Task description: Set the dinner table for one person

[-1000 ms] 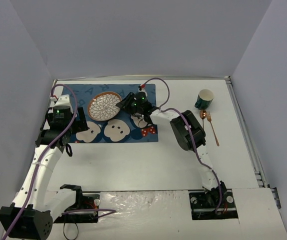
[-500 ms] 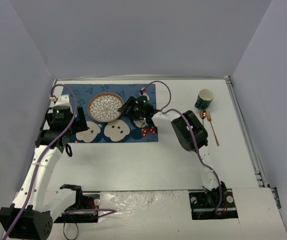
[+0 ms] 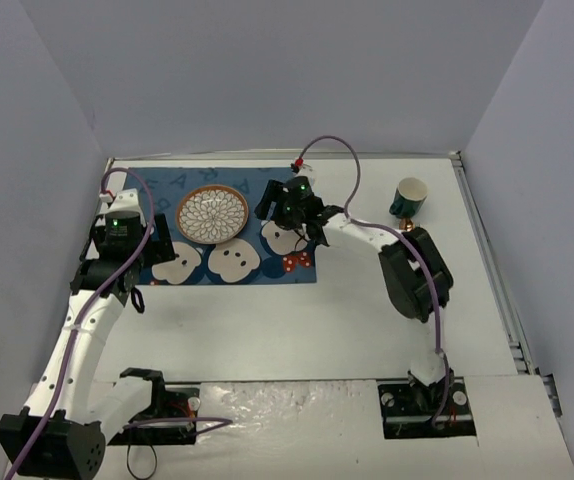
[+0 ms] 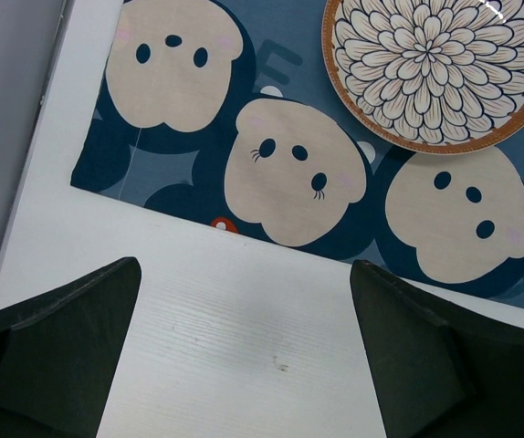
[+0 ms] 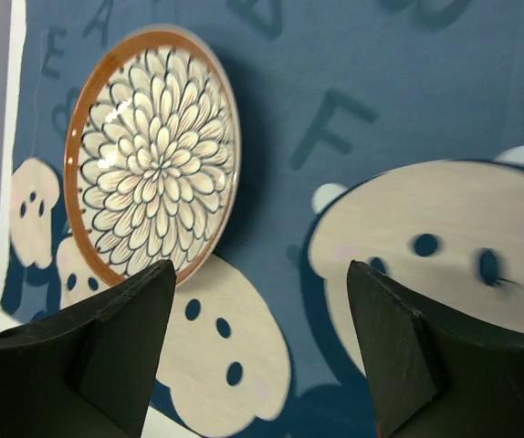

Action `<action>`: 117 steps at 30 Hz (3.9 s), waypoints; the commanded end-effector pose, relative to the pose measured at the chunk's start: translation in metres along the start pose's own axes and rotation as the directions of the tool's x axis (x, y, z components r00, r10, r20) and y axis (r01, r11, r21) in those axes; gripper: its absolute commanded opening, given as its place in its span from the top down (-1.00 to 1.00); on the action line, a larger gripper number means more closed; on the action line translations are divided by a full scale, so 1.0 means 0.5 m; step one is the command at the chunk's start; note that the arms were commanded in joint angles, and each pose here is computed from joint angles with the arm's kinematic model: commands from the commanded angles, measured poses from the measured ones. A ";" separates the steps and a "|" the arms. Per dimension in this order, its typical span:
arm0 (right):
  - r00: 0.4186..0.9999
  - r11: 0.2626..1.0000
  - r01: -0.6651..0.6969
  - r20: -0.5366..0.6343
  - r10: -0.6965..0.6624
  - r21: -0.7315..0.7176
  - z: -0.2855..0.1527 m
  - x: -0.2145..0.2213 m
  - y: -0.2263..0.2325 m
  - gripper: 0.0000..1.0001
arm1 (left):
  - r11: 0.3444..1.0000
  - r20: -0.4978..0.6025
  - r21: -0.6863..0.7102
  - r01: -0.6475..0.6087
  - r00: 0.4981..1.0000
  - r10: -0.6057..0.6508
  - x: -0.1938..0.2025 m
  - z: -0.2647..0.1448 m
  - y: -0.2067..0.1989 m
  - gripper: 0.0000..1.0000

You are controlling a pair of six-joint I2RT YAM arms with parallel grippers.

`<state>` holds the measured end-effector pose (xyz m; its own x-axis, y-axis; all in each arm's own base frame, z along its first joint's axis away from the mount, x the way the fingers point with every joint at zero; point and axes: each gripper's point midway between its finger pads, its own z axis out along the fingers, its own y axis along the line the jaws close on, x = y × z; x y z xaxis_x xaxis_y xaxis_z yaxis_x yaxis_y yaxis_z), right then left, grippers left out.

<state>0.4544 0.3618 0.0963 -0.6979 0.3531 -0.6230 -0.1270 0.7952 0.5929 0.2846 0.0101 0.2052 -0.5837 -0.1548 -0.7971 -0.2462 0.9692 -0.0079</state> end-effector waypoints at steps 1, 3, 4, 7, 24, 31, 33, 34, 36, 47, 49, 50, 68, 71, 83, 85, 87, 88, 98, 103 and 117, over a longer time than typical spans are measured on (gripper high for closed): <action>0.956 0.959 0.162 0.202 -0.211 0.233 -0.166 -0.195 -0.054 -0.53 | 1.000 0.084 0.007 0.030 0.996 -0.031 -0.054 -0.020 -0.004 -0.94; 0.945 0.926 0.177 0.205 -0.254 0.334 -0.213 -0.219 -0.113 -0.58 | 1.000 0.083 0.006 0.030 0.996 -0.031 -0.054 -0.020 -0.004 -0.94; 0.940 0.908 0.171 0.214 -0.267 0.382 -0.239 -0.237 -0.146 -0.62 | 1.000 0.083 0.006 0.030 0.996 -0.030 -0.054 -0.020 -0.004 -0.94; 0.929 0.850 0.108 0.253 -0.272 0.516 -0.327 -0.290 -0.255 -0.70 | 1.000 0.077 0.005 0.028 0.997 -0.029 -0.053 -0.019 -0.004 -0.94; 0.927 0.665 -0.120 0.322 -0.190 0.737 -0.373 -0.331 -0.475 -0.53 | 0.999 0.072 0.006 0.033 0.997 -0.034 -0.052 -0.024 -0.003 -0.94; 0.929 0.616 -0.165 0.331 -0.165 0.770 -0.340 -0.327 -0.523 -0.30 | 0.999 0.067 0.010 0.032 0.997 -0.033 -0.050 -0.023 -0.005 -0.94; 0.931 0.608 -0.168 0.328 -0.161 0.776 -0.333 -0.329 -0.534 -0.29 | 0.999 0.068 0.010 0.032 0.997 -0.033 -0.050 -0.023 -0.005 -0.94; 0.932 0.605 -0.171 0.327 -0.158 0.778 -0.329 -0.329 -0.539 -0.29 | 0.999 0.066 0.010 0.032 0.997 -0.032 -0.050 -0.022 -0.005 -0.94; 0.931 0.601 -0.180 0.332 -0.152 0.779 -0.320 -0.333 -0.548 -0.28 | 0.999 0.063 0.009 0.032 0.998 -0.032 -0.048 -0.020 -0.006 -0.94; 0.926 0.577 -0.223 0.355 -0.126 0.786 -0.306 -0.350 -0.590 -0.13 | 1.000 0.061 0.007 0.031 0.998 -0.031 -0.049 -0.019 -0.006 -0.94; 0.928 0.575 -0.224 0.353 -0.122 0.787 -0.304 -0.348 -0.596 -0.05 | 1.000 0.058 0.008 0.030 0.998 -0.030 -0.047 -0.018 -0.006 -0.94; 0.928 0.574 -0.225 0.354 -0.121 0.787 -0.304 -0.349 -0.598 0.00 | 1.000 0.058 0.008 0.029 0.998 -0.030 -0.047 -0.018 -0.007 -0.94; 0.938 0.725 -0.059 0.286 -0.195 0.687 -0.271 -0.365 -0.563 1.00 | 1.000 0.058 0.012 0.028 0.998 -0.029 -0.047 -0.018 -0.008 -0.94; 0.930 0.798 0.057 0.260 -0.262 0.600 -0.262 -0.378 -0.511 1.00 | 1.000 0.057 0.014 0.028 0.998 -0.028 -0.048 -0.018 -0.009 -0.94; 0.777 0.771 0.559 0.132 -0.616 0.304 -0.193 -0.384 -0.316 1.00 | 1.000 0.047 0.011 0.025 0.999 -0.025 -0.045 -0.011 -0.010 -0.94; 0.746 0.756 0.606 0.152 -0.649 0.248 -0.180 -0.390 -0.280 1.00 | 1.000 0.044 0.008 0.023 0.999 -0.023 -0.044 -0.009 -0.009 -0.94; 0.718 0.739 0.646 0.177 -0.673 0.192 -0.166 -0.388 -0.242 1.00 | 1.000 0.046 0.006 0.022 0.999 -0.023 -0.045 -0.007 -0.009 -0.94; 0.703 0.727 0.664 0.186 -0.686 0.175 -0.159 -0.391 -0.225 1.00 | 1.000 0.047 0.006 0.023 0.999 -0.023 -0.045 -0.007 -0.009 -0.94; 0.628 0.658 0.753 0.285 -0.724 0.016 -0.091 -0.421 -0.096 1.00 | 1.000 0.037 -0.001 0.017 0.999 -0.017 -0.040 0.002 -0.008 -0.94; 0.608 0.633 0.774 0.303 -0.734 -0.017 -0.058 -0.431 -0.063 1.00 | 1.000 0.030 -0.005 0.013 0.999 -0.013 -0.038 0.006 -0.008 -0.94; 0.580 0.603 0.798 0.290 -0.761 -0.013 0.003 -0.438 -0.041 1.00 | 1.000 0.019 -0.013 0.006 1.000 -0.006 -0.035 0.013 -0.007 -0.94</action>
<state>0.5882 0.2510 0.1206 -0.3548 -0.3185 -0.8790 -0.6344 0.7726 -0.0238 0.2867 0.0096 0.1881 -0.6384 -0.1531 -0.7543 -0.2482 0.9686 0.0135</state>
